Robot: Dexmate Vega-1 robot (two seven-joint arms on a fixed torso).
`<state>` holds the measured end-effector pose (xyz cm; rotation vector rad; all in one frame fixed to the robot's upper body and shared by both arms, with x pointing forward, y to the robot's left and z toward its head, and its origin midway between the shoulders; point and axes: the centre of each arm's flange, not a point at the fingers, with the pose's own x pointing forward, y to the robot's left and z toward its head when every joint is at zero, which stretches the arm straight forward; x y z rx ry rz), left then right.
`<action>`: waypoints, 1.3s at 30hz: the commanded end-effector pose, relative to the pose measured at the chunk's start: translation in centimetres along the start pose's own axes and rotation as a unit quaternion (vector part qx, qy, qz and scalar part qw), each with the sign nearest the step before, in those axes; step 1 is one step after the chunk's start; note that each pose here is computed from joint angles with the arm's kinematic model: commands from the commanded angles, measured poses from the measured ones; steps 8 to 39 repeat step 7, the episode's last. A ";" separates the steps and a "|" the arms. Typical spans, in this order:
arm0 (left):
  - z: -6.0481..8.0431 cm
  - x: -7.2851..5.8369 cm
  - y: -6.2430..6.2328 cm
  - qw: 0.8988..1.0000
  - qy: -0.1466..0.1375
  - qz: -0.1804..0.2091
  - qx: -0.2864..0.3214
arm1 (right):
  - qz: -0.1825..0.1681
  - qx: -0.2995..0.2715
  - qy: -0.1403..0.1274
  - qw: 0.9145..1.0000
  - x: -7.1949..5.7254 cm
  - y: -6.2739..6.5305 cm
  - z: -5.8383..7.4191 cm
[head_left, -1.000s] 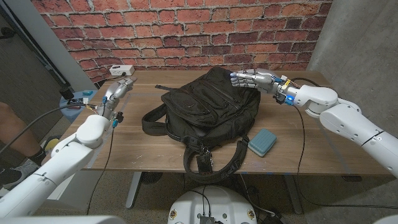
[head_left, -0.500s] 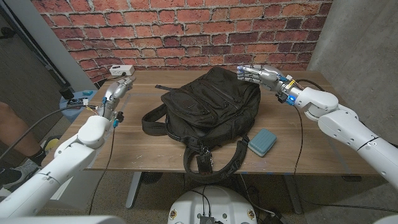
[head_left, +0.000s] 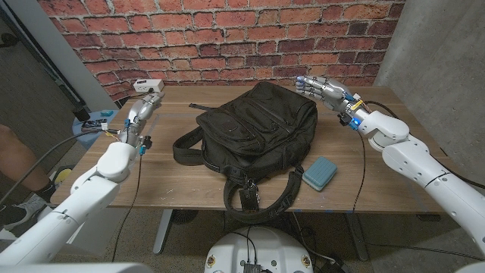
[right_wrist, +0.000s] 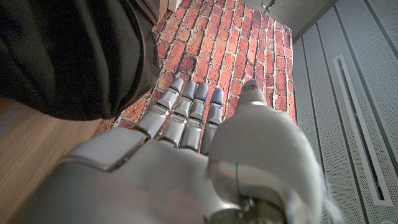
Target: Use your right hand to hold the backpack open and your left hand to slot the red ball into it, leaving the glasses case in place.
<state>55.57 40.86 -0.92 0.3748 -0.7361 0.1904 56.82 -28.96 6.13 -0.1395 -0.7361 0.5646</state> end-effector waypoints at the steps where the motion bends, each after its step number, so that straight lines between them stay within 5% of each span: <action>1: -0.1 0.5 -0.6 1.000 -0.010 -0.007 -0.012 | -0.025 0.010 -0.017 0.999 -0.2 -1.1 -0.6; 7: -0.4 0.8 -1.0 1.000 -0.014 -0.011 -0.022 | -0.037 0.017 -0.021 0.999 -0.1 -1.9 -1.2; 39: -0.4 0.8 -1.0 1.000 -0.014 -0.011 -0.022 | -0.037 0.017 -0.021 0.999 -0.1 -1.9 -1.2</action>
